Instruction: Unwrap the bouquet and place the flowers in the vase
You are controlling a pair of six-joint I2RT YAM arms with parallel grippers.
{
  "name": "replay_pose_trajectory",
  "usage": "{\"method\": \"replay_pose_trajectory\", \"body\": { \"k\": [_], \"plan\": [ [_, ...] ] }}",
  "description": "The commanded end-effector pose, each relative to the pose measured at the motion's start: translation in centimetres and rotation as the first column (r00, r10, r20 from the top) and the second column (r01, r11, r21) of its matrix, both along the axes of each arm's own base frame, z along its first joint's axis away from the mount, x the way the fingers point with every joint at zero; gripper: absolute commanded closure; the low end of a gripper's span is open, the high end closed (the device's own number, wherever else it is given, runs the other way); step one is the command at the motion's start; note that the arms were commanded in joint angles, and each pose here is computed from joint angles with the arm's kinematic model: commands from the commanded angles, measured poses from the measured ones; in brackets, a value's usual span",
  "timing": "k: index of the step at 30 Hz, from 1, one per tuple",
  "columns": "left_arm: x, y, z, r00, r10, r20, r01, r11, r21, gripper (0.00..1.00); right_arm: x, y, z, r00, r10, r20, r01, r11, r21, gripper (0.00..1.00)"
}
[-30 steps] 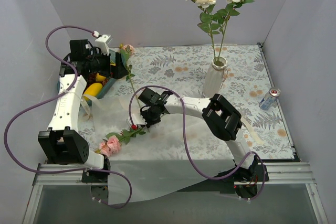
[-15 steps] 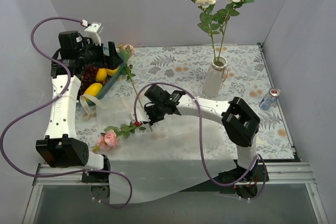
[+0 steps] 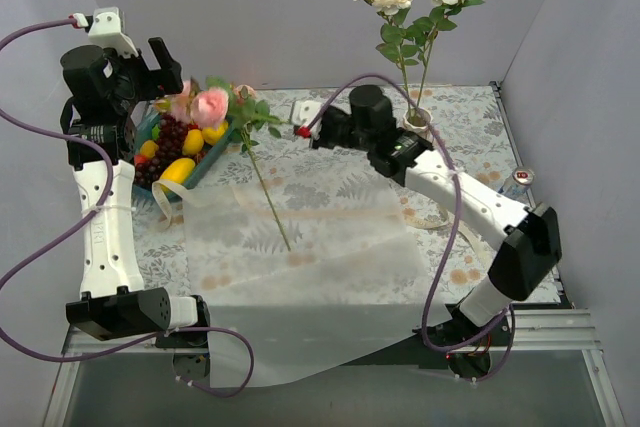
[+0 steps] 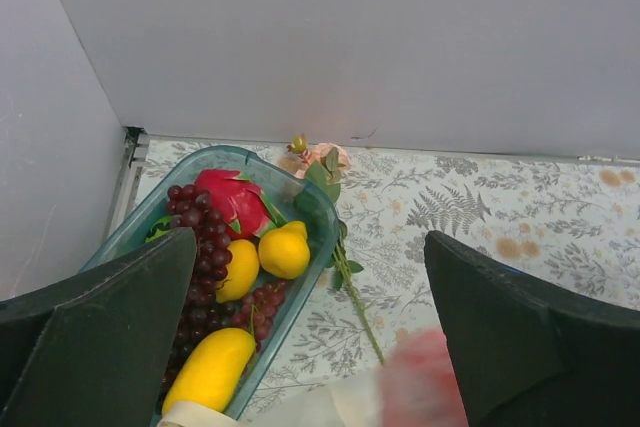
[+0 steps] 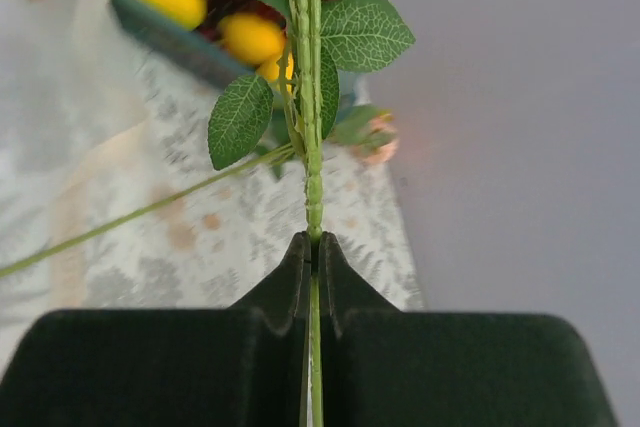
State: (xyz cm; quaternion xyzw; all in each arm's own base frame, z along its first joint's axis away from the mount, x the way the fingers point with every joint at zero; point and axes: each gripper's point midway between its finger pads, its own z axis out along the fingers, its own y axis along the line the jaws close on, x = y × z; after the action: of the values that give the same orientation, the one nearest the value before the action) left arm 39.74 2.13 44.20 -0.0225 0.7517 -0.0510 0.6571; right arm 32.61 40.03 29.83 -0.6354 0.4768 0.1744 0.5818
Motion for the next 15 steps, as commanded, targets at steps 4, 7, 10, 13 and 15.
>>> {"method": "replay_pose_trajectory", "body": {
  "k": [4, 7, 10, 13, 15],
  "plan": [
    [-0.7, 1.3, 1.5, 0.995, 0.089, 0.042, -0.087, 0.995, -0.057, 0.02, -1.3, -7.1, 18.9, 0.977, -0.122, 0.173, 0.020, 0.865, 0.501, 0.99],
    [-0.9, 1.1, 1.4, 0.996, 0.079, 0.040, -0.076, 0.995, -0.058, 0.02, -1.5, -10.1, 22.0, 0.960, -0.197, 0.197, 0.047, 0.811, 0.584, 0.99],
    [-0.7, 0.7, 0.4, 0.999, 0.053, 0.013, -0.052, 0.997, -0.060, 0.02, -1.6, -12.5, 23.2, 0.940, -0.270, 0.210, 0.080, 0.771, 0.632, 0.99],
    [-0.7, 0.3, -0.4, 1.000, 0.026, -0.008, -0.027, 0.998, -0.063, 0.02, -1.7, -14.8, 23.8, 0.918, -0.343, 0.198, 0.120, 0.716, 0.688, 0.99],
    [-0.7, -0.1, -0.7, 1.000, 0.007, -0.015, -0.008, 0.998, -0.066, 0.02, -1.5, -15.9, 22.8, 0.904, -0.383, 0.191, 0.139, 0.686, 0.714, 0.99]
  ]
}}
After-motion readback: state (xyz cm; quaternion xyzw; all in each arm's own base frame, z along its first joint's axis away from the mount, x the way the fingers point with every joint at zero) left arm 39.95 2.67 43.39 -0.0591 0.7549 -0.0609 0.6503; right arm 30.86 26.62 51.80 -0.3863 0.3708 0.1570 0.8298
